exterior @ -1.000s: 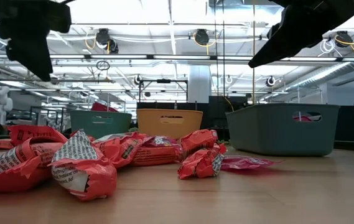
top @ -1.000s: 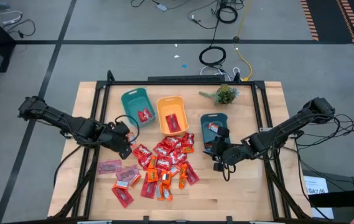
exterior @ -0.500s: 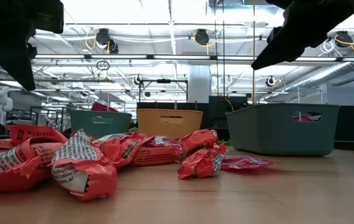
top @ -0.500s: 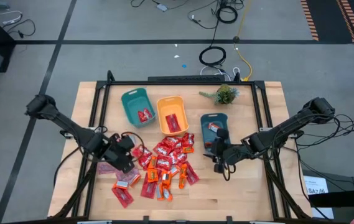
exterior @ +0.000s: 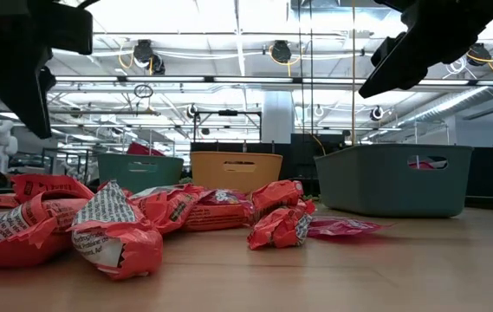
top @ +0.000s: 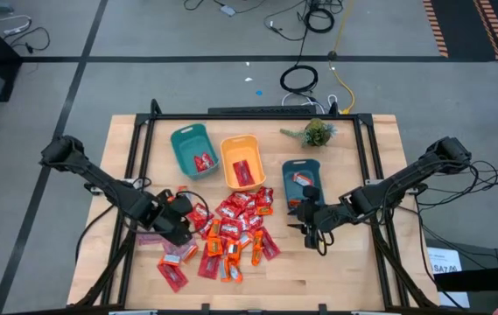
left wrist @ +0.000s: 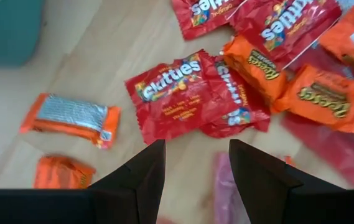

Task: Sort candy
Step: Put the red pack of candy into the light blue bin

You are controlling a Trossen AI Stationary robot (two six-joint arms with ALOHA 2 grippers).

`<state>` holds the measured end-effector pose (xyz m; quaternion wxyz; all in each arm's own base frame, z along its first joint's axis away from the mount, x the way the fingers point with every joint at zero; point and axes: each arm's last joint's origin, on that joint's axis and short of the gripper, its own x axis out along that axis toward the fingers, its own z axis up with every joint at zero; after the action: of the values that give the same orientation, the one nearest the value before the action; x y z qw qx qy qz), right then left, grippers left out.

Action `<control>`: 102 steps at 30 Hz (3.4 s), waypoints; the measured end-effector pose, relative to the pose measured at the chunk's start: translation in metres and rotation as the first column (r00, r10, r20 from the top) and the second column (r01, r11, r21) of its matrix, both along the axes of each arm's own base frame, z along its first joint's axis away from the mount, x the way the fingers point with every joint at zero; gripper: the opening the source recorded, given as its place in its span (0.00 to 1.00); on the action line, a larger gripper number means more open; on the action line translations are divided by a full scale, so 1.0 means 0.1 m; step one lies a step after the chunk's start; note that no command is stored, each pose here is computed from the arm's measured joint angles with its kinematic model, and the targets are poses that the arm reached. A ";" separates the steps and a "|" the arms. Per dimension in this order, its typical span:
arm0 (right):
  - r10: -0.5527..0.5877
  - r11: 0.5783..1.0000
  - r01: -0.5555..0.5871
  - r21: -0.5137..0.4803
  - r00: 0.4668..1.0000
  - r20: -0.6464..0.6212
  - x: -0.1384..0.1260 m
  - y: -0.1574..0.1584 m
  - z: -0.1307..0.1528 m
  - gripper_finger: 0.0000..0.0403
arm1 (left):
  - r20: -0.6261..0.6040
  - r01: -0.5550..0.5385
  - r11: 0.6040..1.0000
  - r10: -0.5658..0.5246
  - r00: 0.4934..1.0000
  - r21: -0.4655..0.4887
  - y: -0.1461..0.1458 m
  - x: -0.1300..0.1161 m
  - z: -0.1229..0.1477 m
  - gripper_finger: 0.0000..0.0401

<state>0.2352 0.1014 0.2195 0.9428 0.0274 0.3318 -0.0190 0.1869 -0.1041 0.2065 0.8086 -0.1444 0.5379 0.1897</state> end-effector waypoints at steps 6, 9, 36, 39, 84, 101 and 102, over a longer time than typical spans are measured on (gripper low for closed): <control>0.002 1.000 -0.002 -0.003 1.000 0.000 0.00 0.00 0.00 0.39 | -0.078 0.110 0.989 -0.103 0.992 0.096 0.02 0.10 -0.16 0.47; 0.002 1.000 -0.002 -0.003 1.000 0.000 0.00 0.00 0.00 0.39 | -0.082 0.140 0.982 -0.130 0.988 0.124 0.04 0.17 -0.20 0.47; 0.006 1.000 -0.006 -0.014 1.000 0.000 0.00 0.00 0.00 0.39 | 0.025 0.118 0.991 -0.120 0.992 0.062 0.26 0.45 -0.20 0.47; 0.006 1.000 -0.006 -0.014 1.000 0.001 0.00 0.00 0.00 0.39 | 0.019 0.127 0.991 -0.128 0.992 0.050 0.29 0.46 -0.20 0.47; -0.008 1.000 0.008 0.005 1.000 0.002 0.00 0.00 0.00 0.39 | 0.016 0.084 0.994 -0.083 0.996 -0.066 0.40 0.46 -0.53 0.47; -0.015 1.000 0.015 0.019 1.000 0.001 0.00 0.00 0.00 0.39 | -0.045 0.089 0.994 -0.092 0.995 -0.055 0.37 0.48 -0.65 0.11; -0.014 1.000 0.014 0.019 1.000 0.001 0.00 0.00 0.00 0.39 | -0.042 0.089 0.994 -0.091 0.995 -0.056 0.38 0.48 -0.64 0.07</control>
<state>0.2353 0.1015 0.2196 0.9425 0.0387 0.3311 -0.0226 0.2346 -0.0666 0.1423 0.7999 -0.1375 0.5668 0.1416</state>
